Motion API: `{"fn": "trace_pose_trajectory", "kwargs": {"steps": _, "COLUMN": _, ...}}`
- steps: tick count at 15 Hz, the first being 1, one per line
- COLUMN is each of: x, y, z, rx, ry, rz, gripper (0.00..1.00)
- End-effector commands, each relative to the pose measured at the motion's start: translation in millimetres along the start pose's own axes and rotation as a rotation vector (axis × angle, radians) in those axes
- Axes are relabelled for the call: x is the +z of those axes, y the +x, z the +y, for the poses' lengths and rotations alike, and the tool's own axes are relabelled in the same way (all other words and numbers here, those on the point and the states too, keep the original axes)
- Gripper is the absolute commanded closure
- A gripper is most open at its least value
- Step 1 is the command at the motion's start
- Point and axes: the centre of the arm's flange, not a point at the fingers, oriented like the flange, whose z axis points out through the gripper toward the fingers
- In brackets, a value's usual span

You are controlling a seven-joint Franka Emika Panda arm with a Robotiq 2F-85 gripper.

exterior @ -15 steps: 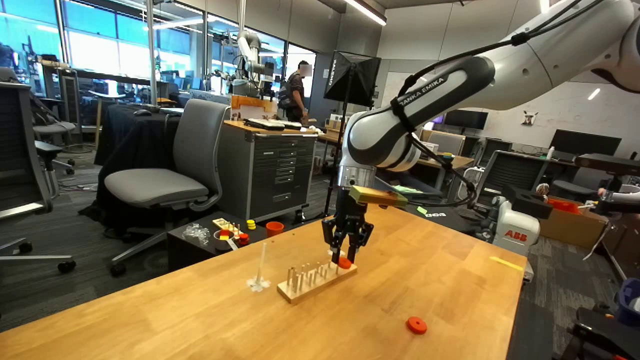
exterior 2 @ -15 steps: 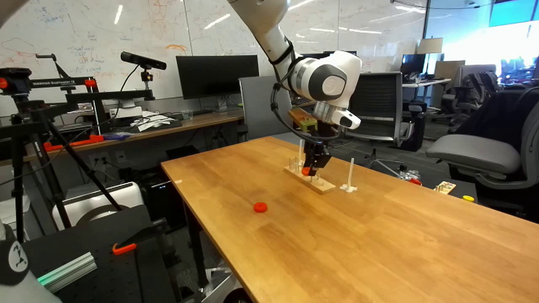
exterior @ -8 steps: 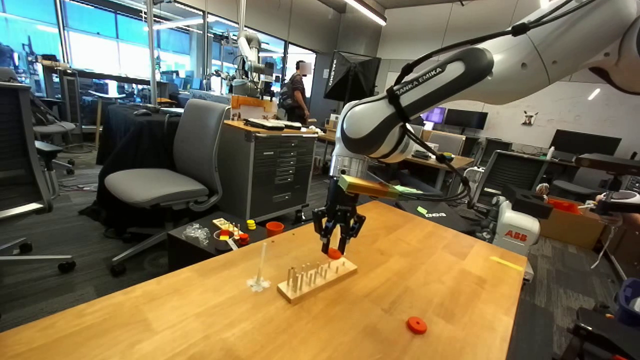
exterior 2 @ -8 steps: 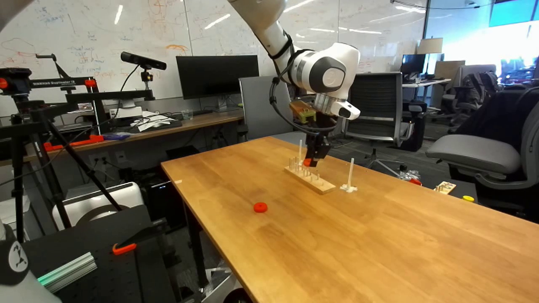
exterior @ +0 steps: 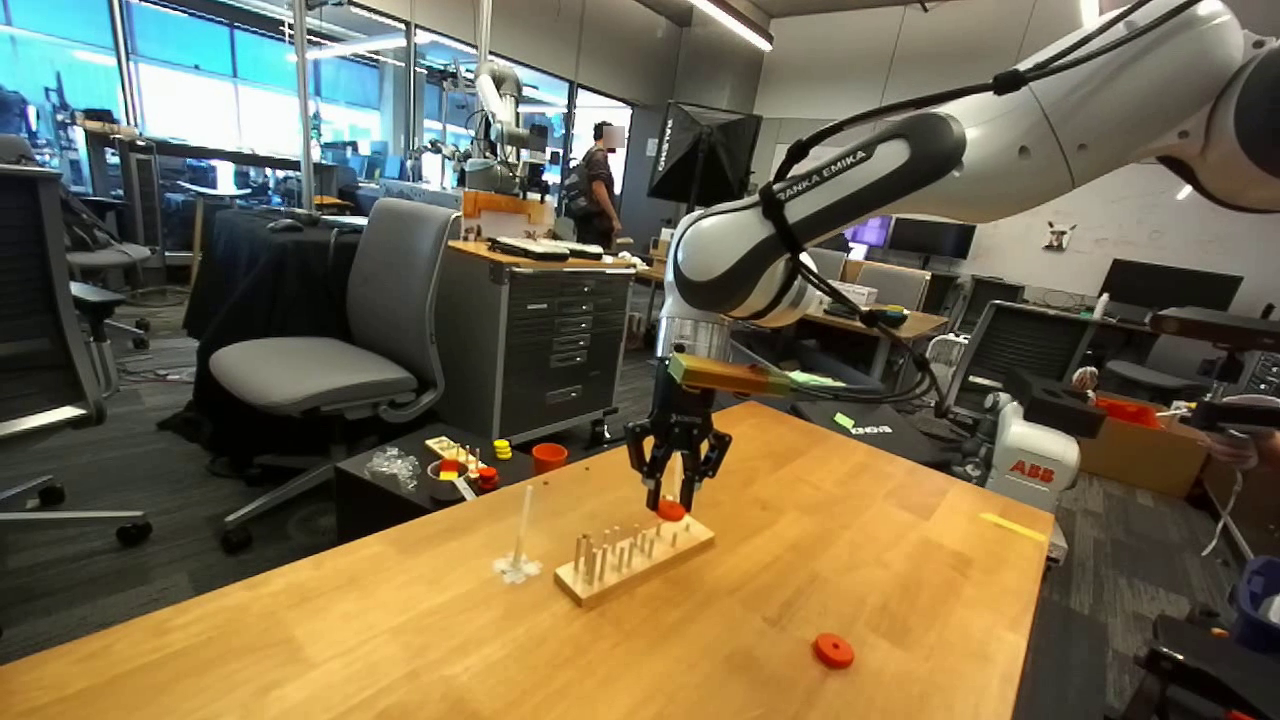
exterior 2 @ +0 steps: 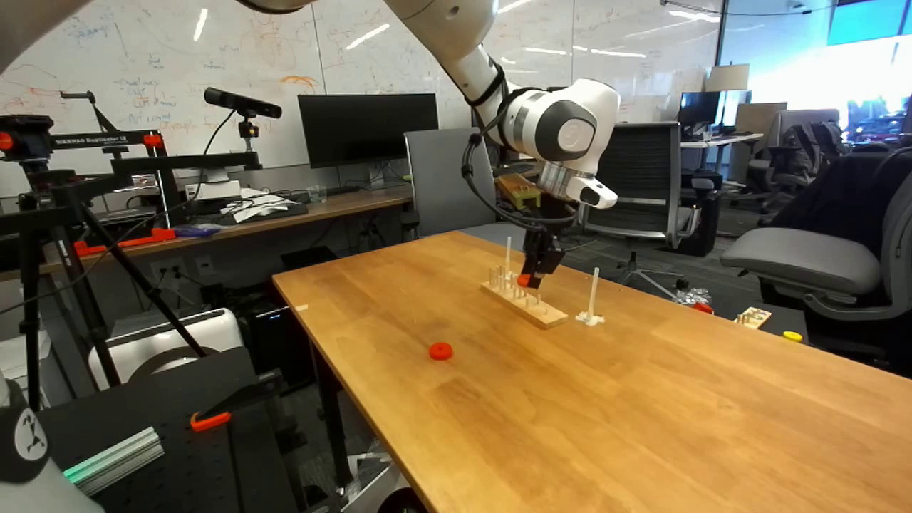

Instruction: Put one orange ring on the wooden platform

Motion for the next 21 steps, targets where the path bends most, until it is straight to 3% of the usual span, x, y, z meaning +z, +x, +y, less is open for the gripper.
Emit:
{"fn": "trace_pose_trajectory", "kwargs": {"steps": 1, "x": 2, "y": 19, "z": -11, "rx": 0.031, "ry": -0.010, "rz": -0.024, "gripper": 0.82}}
{"fn": "trace_pose_trajectory", "kwargs": {"steps": 21, "x": 23, "y": 32, "z": -8, "rx": 0.054, "ry": -0.030, "rz": -0.073, "gripper": 0.82}}
